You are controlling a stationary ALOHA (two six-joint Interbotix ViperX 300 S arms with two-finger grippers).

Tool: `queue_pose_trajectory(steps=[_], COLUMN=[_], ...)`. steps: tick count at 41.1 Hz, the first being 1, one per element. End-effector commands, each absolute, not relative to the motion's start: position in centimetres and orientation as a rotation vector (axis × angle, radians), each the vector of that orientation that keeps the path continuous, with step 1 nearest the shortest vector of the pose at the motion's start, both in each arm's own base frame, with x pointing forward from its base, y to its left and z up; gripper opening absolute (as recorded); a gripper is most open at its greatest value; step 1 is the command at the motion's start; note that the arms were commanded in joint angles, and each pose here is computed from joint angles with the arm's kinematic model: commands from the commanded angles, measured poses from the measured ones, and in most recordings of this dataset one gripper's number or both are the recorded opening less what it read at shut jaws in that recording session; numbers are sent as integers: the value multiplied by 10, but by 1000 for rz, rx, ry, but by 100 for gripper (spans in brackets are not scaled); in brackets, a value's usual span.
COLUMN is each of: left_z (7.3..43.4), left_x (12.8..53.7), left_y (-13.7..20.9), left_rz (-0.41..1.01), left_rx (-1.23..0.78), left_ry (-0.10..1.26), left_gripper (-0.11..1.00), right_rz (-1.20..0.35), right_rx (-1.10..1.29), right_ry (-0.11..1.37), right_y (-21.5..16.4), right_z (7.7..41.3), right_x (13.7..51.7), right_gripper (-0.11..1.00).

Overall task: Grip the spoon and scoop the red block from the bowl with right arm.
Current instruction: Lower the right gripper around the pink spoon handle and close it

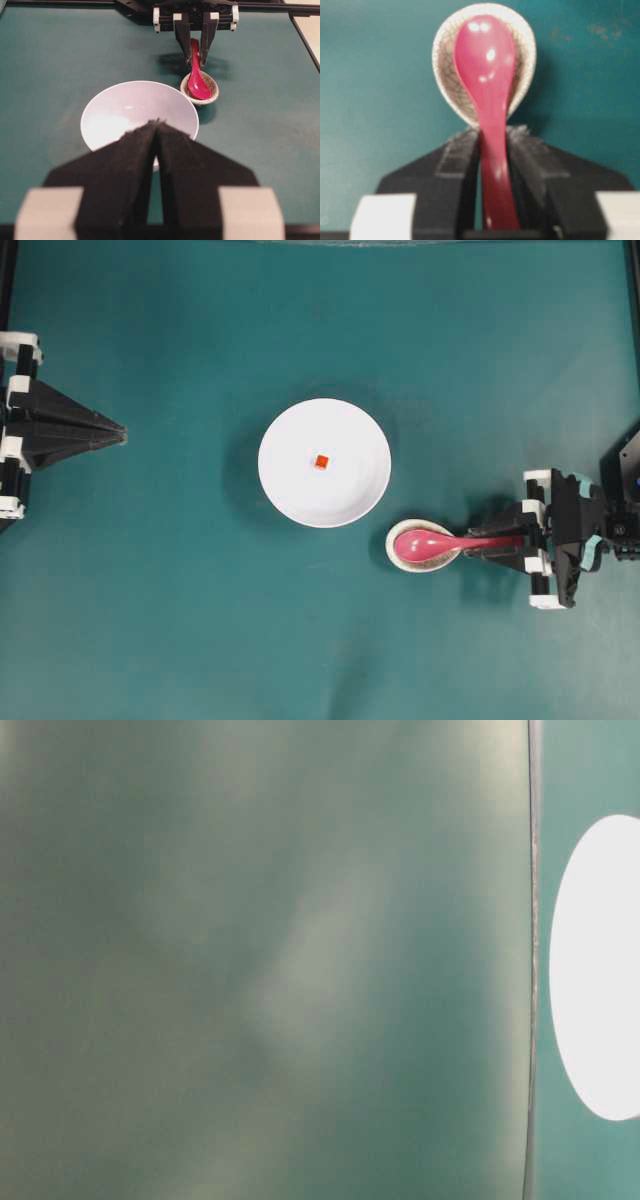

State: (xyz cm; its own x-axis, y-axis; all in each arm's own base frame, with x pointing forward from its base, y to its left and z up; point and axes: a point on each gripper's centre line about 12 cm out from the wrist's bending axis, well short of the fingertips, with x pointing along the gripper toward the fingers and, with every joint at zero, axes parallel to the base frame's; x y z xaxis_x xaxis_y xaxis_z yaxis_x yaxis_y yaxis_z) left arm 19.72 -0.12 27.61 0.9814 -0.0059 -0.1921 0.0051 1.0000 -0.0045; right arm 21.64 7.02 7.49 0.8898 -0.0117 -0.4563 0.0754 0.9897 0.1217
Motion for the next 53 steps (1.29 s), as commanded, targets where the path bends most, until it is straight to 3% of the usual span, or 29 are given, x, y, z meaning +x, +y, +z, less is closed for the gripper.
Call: queue_pose_trajectory(steps=[1, 19, 35, 53], left_z=[282, 282, 281, 281], left_x=[200, 200, 199, 199], left_y=[-1, -2, -2, -2], left_rz=[-6, -7, -7, -7], left_rx=[-4, -2, -1, -1], left_ry=[181, 181, 183, 184], left_gripper=[1, 1, 1, 1], right_rz=[-39, -36, -5, 10], right_rx=[135, 146, 181, 108], right_ry=[451, 451, 479, 480], right_y=[72, 74, 76, 76], right_z=[78, 79, 90, 90], right_x=[218, 220, 215, 216], right_gripper=[27, 20, 49, 49])
